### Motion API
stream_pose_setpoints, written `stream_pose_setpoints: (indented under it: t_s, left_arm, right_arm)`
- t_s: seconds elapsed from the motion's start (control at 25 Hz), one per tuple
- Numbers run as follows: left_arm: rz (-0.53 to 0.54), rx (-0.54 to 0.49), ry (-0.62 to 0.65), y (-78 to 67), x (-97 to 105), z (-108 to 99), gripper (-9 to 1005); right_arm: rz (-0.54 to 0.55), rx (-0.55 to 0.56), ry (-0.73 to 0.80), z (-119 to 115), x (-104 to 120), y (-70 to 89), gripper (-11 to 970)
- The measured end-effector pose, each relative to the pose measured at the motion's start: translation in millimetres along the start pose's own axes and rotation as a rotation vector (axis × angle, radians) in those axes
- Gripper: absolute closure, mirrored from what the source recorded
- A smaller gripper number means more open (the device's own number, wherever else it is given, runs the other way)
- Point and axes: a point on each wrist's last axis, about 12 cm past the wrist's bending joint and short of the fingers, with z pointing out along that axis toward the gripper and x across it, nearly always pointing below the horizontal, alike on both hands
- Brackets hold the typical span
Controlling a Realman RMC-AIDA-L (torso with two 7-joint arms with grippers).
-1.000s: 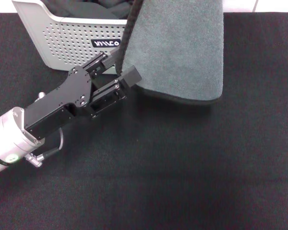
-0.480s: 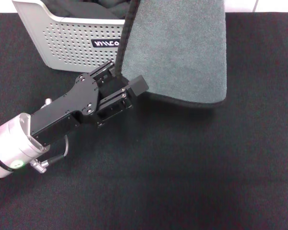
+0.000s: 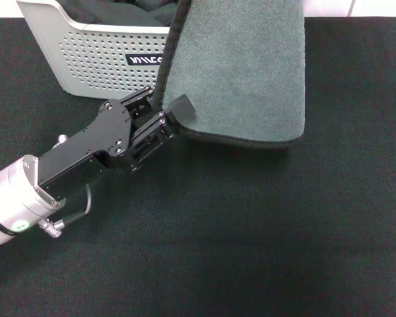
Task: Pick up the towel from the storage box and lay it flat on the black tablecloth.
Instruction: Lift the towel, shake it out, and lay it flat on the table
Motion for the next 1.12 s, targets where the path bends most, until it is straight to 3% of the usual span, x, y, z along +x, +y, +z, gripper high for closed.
stream_pose_setpoints:
  t_s: [0.2, 0.48, 0.72, 1.12]
  left_arm:
    - [0.003, -0.002, 0.001, 1.0, -1, 0, 601]
    - [0.002, -0.010, 0.000, 0.4, 0, -3, 835]
    - [-0.002, -0.009, 0.004, 0.4, -1, -4, 946]
    - [0.001, 0.003, 0.005, 1.1, -3, -2, 917]
  right_arm:
    - [-0.001, 0.003, 0.001, 0, 0, -0.3, 943]
    - [-0.005, 0.021, 0.001, -5, 0, -1.3, 943]
    - [-0.007, 0.029, 0.006, -9, 0, -2.2, 944]
    - [-0.003, 0.030, 0.008, -10, 2, -2.4, 944]
